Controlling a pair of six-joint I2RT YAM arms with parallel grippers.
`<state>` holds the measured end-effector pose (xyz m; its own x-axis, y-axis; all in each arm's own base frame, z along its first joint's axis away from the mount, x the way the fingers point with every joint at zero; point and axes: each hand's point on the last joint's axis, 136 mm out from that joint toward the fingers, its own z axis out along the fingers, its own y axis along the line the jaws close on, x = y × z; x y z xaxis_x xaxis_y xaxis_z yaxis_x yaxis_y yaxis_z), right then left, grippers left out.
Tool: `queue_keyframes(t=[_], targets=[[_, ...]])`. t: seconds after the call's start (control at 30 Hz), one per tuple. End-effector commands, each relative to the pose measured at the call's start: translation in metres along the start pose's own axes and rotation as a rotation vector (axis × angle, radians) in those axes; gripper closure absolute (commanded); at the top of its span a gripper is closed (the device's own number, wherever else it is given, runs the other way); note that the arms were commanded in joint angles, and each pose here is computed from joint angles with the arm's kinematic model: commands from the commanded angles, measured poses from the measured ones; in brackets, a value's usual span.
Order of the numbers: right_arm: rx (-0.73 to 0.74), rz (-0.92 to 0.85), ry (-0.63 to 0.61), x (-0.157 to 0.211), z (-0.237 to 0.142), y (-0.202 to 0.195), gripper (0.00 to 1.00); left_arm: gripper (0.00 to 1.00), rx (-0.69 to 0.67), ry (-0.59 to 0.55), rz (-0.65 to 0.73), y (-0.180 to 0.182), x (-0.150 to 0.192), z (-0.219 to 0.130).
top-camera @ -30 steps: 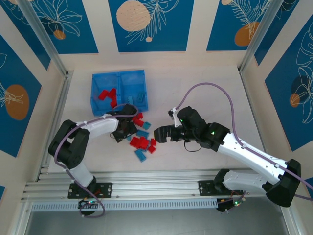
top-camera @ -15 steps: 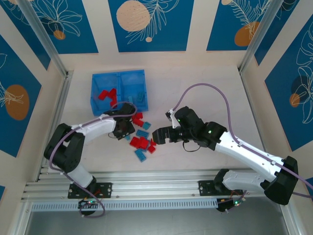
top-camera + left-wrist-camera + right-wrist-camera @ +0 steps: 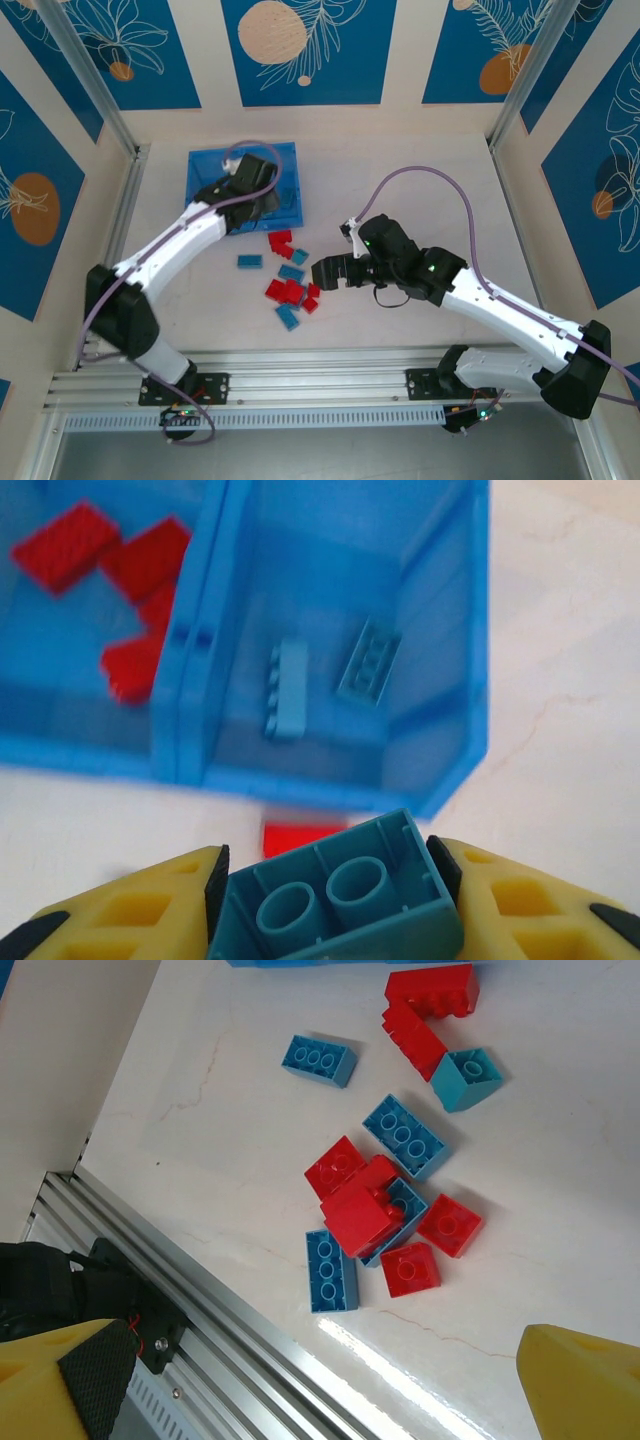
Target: Sort the legos into containers by color
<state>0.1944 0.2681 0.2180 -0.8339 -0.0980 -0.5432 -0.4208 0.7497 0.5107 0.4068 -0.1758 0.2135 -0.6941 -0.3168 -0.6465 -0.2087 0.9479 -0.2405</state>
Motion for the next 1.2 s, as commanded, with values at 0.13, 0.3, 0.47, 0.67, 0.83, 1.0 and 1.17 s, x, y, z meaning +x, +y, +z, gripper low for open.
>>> queue_keyframes(t=[0.13, 0.3, 0.47, 0.67, 0.83, 1.0, 1.17], targets=[[0.007, 0.024, -0.055, -0.009, -0.022, 0.003, 0.0, 0.55, -0.1, 0.005, 0.114, -0.015, -0.051, 0.088], [0.01, 0.025, -0.061, -0.009, -0.028, 0.003, 0.01, 0.49, -0.09, 0.106, 0.055, -0.018, -0.047, 0.133], [0.014, 0.024, -0.062, -0.009, -0.029, 0.003, 0.01, 0.33, -0.019, 0.101, 0.029, -0.03, -0.051, 0.126], [0.004, 0.034, -0.07, -0.011, -0.027, 0.004, 0.0, 0.28, 0.08, 0.016, 0.0, -0.036, -0.073, 0.065], [-0.004, 0.042, -0.075, -0.011, -0.023, 0.005, 0.01, 0.28, 0.136, -0.018, 0.022, -0.019, -0.058, -0.005], [-0.032, 0.039, -0.065, -0.008, -0.014, 0.008, 0.01, 0.26, 0.163, 0.055, 0.083, 0.023, 0.003, -0.044], [-0.049, 0.022, -0.015, -0.007, 0.002, 0.015, 0.01, 0.24, 0.207, 0.161, 0.198, 0.054, 0.07, -0.048]])
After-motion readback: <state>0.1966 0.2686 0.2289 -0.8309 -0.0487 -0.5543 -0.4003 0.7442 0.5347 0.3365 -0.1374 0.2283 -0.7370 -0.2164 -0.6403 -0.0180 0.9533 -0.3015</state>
